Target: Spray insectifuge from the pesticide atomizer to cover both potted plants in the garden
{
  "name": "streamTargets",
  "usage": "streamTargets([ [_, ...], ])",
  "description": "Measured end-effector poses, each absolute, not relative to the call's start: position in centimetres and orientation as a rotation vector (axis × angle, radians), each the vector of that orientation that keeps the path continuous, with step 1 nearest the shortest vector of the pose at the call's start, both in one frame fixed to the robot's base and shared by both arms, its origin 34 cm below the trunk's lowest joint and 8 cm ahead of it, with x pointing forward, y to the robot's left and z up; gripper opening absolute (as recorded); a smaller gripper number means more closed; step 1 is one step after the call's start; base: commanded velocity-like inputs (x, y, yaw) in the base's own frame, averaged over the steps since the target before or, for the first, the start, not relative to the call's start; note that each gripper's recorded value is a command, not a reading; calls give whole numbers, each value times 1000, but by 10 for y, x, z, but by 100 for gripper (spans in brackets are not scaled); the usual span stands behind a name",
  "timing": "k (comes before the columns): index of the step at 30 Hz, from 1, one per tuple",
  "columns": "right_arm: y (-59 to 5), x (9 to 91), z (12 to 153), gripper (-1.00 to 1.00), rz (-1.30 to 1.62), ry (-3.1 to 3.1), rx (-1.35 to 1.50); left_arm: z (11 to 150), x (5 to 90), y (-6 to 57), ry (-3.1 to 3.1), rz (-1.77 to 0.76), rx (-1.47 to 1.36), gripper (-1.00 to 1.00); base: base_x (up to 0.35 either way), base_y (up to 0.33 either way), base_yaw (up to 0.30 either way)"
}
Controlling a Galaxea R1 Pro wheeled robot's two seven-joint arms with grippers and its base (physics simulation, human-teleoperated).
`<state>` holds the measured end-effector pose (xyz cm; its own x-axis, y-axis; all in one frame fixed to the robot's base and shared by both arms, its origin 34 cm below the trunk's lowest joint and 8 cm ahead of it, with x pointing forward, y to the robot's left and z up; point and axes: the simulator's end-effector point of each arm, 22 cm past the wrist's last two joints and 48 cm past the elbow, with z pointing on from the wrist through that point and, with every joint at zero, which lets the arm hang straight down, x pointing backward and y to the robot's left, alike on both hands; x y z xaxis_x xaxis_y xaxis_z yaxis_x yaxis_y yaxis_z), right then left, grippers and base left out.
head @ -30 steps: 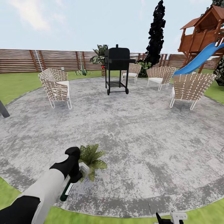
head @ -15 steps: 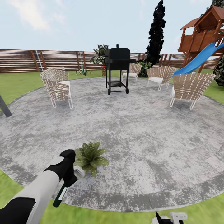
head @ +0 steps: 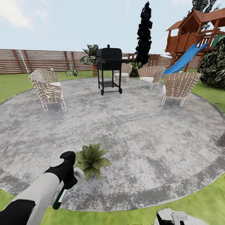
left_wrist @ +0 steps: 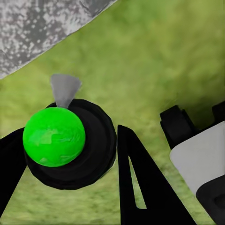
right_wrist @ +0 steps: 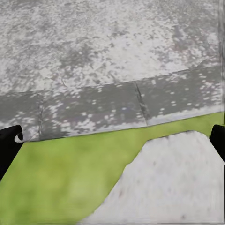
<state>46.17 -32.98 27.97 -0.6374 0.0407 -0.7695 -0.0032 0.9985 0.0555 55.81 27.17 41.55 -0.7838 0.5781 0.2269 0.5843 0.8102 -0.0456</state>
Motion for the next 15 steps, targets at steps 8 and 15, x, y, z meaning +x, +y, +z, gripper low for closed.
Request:
streamTargets([
  [8,-330,462,279,100,64,2262,27,400,543,267,-2739,28,-997,-100,-165,8,-17],
  [15,-330,462,280,100,62,2261,27,396,553,219,-2806,299,-1141,-100,-335,0,0],
])
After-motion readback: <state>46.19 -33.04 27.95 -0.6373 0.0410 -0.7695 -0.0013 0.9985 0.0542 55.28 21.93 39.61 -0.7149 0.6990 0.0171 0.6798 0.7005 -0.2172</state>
